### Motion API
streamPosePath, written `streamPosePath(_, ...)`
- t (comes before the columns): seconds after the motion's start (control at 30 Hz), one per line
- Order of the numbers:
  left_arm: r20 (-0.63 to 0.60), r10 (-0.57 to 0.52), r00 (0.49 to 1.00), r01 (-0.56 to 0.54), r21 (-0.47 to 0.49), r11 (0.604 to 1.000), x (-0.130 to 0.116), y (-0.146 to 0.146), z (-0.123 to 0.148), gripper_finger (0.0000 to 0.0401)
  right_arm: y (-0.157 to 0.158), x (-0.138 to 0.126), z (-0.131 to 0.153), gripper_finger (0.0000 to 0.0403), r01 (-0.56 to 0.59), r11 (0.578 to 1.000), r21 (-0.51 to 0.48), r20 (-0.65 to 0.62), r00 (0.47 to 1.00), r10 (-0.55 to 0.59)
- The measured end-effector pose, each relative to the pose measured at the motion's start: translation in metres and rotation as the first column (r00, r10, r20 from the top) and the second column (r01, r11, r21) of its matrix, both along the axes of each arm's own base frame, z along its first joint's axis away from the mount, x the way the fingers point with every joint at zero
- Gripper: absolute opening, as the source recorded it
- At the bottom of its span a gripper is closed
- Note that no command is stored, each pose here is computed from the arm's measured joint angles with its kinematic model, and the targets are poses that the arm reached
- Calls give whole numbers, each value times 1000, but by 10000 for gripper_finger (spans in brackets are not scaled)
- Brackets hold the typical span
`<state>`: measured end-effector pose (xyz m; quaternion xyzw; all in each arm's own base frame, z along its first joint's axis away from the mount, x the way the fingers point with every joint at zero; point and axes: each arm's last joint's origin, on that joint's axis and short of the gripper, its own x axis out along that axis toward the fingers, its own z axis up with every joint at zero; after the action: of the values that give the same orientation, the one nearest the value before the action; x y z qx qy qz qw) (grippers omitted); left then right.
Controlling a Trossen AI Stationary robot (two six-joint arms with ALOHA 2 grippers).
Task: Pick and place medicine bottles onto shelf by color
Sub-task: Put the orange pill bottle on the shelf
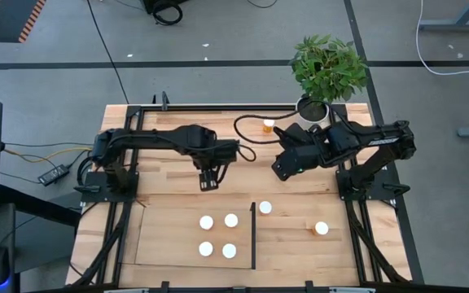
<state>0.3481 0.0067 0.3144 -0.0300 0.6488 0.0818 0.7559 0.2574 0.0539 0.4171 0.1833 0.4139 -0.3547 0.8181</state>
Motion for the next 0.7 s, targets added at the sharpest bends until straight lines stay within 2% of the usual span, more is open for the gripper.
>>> streamPosePath(0.1,23,-7,1000,7,-4,1000,-6,-13,8,218,4,-1,0,299,-12,1000,-12,4,1000,12)
streamPosePath(0.23,7,-3,1000,3,-14,1000,-24,-31,-1,212,7,-2,0,299,-29,999,-24,2,1000,29)
streamPosePath(0.37,-13,59,998,-59,-28,998,-64,-43,-20,224,11,-3,1,299,-52,998,-37,-1,999,52)
streamPosePath(0.5,11,154,988,-153,-55,987,-97,-53,-19,232,11,-3,1,299,-74,996,-54,-12,997,74)
streamPosePath(0.7,87,217,972,-206,-120,971,-114,-74,-8,214,8,-2,1,299,-89,993,-82,-28,996,87)
